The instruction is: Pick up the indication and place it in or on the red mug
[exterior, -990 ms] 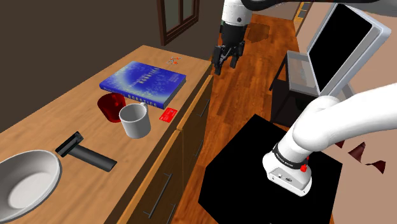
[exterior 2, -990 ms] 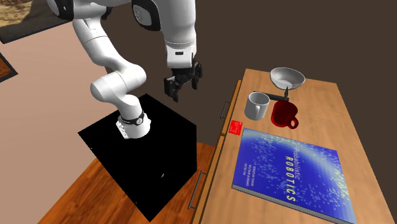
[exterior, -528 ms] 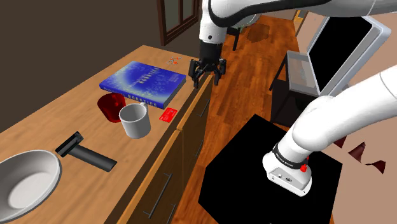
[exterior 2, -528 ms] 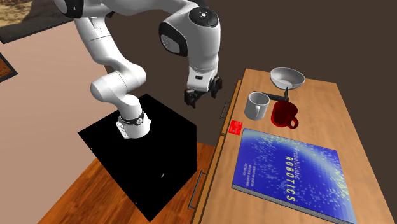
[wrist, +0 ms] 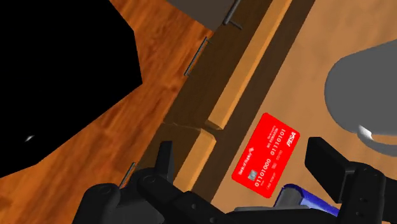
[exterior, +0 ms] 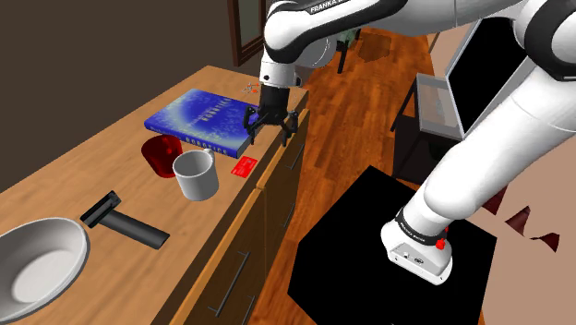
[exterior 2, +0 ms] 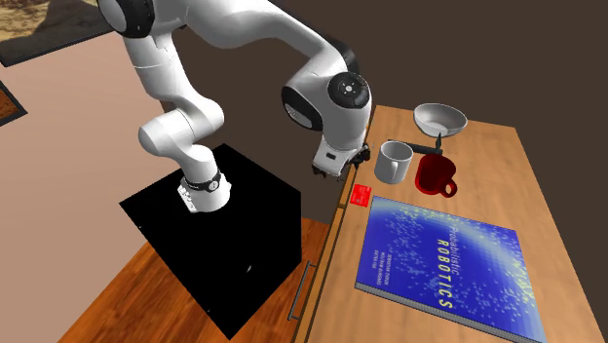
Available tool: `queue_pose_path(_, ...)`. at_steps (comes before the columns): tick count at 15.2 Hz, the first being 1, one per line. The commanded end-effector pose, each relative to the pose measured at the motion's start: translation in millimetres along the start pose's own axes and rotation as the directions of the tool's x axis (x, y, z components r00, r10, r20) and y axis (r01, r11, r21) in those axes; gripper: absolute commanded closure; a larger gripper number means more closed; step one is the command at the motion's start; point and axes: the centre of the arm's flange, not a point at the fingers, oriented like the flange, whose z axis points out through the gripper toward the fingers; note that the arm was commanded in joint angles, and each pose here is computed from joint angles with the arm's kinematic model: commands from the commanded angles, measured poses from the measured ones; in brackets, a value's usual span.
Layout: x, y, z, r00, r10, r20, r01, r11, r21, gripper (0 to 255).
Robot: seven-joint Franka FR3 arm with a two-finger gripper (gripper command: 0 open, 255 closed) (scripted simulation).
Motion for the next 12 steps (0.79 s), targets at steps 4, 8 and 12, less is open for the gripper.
queue_pose_path(4,33.3,-29.8,46.2,0.979,0.183,0.094,-0.19,0.979,0.07,0)
queue_pose_path(8,50.7,-44.3,74.0,0.953,0.266,0.143,-0.281,0.955,0.097,0)
queue_pose_path(12,48.3,-47.1,94.8,0.953,0.266,0.143,-0.281,0.955,0.097,0)
